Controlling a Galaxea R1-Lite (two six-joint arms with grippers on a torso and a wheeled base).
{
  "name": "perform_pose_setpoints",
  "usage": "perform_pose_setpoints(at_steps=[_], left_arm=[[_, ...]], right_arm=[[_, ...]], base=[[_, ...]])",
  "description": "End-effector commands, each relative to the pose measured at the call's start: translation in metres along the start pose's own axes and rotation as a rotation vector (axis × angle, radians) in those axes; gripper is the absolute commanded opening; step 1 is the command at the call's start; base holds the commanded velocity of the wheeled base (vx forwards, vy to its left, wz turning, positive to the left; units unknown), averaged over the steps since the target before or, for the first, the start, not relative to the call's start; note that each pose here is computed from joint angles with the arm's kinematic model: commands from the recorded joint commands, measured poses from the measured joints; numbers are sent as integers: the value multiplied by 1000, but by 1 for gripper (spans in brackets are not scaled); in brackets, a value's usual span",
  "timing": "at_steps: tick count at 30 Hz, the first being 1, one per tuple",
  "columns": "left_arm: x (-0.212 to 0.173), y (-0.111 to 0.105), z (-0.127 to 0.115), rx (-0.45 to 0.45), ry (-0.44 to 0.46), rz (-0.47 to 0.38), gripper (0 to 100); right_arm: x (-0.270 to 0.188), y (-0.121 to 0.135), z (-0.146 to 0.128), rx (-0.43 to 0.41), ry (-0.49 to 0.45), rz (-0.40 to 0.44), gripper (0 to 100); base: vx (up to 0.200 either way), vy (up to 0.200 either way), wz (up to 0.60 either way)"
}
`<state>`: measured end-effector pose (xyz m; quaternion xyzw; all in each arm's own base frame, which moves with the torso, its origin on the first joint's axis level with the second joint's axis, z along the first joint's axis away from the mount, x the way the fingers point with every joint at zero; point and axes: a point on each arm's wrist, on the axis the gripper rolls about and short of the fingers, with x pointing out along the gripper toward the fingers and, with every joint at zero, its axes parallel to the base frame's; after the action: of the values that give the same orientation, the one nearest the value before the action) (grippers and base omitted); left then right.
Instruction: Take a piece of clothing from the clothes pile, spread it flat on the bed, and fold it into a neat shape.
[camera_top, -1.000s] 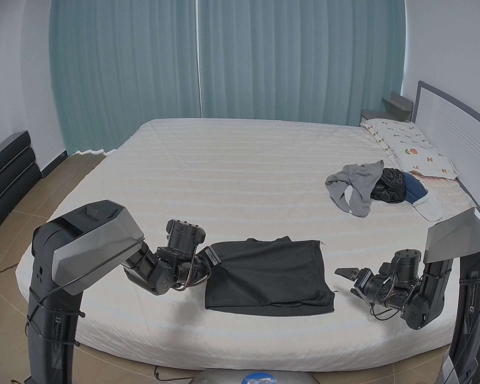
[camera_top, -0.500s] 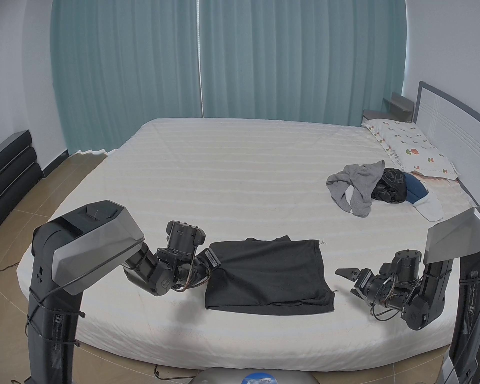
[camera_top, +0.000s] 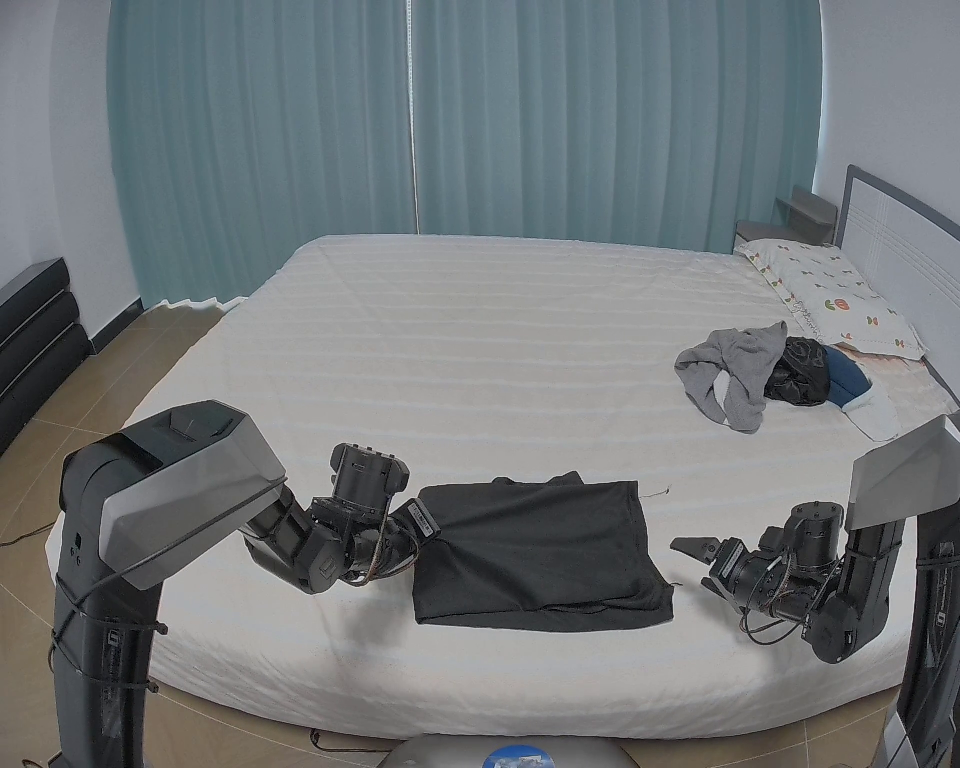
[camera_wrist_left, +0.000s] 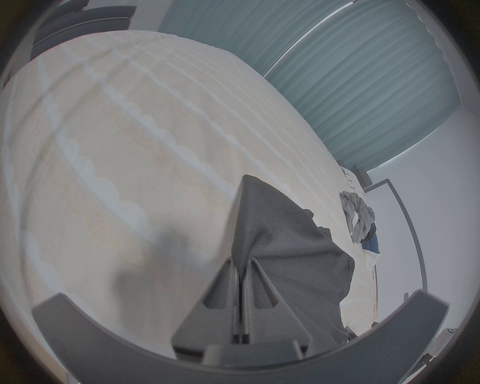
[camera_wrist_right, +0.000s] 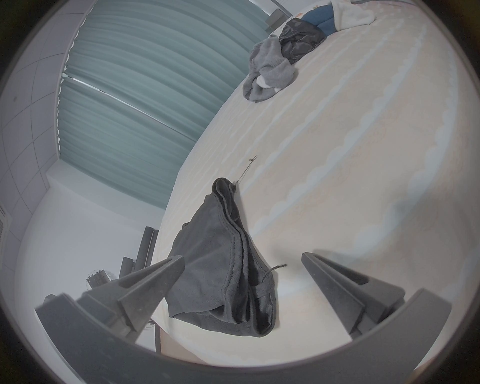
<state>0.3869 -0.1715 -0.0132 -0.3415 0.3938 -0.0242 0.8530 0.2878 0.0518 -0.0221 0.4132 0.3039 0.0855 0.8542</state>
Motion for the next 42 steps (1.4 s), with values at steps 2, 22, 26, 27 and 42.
perform_pose_setpoints(at_steps=[2,22,26,27,42], left_arm=[[-1,0,0,0,0,2,0],[-6,2,3,-5,-1,11,0],[-6,2,3,-5,-1,11,0],[-6,2,2,-5,0,12,0],[-5,-2,1,0,3,0,0]], right_arm=[[0,0,0,1,2,-1,100],[0,0,0,1,2,-1,100],[0,0,0,1,2,-1,100],[0,0,0,1,2,-1,100],[11,13,-16,-33,49,41,100]], base=[[0,200,0],[0,200,0],[0,200,0],[0,200,0],[0,107,0]])
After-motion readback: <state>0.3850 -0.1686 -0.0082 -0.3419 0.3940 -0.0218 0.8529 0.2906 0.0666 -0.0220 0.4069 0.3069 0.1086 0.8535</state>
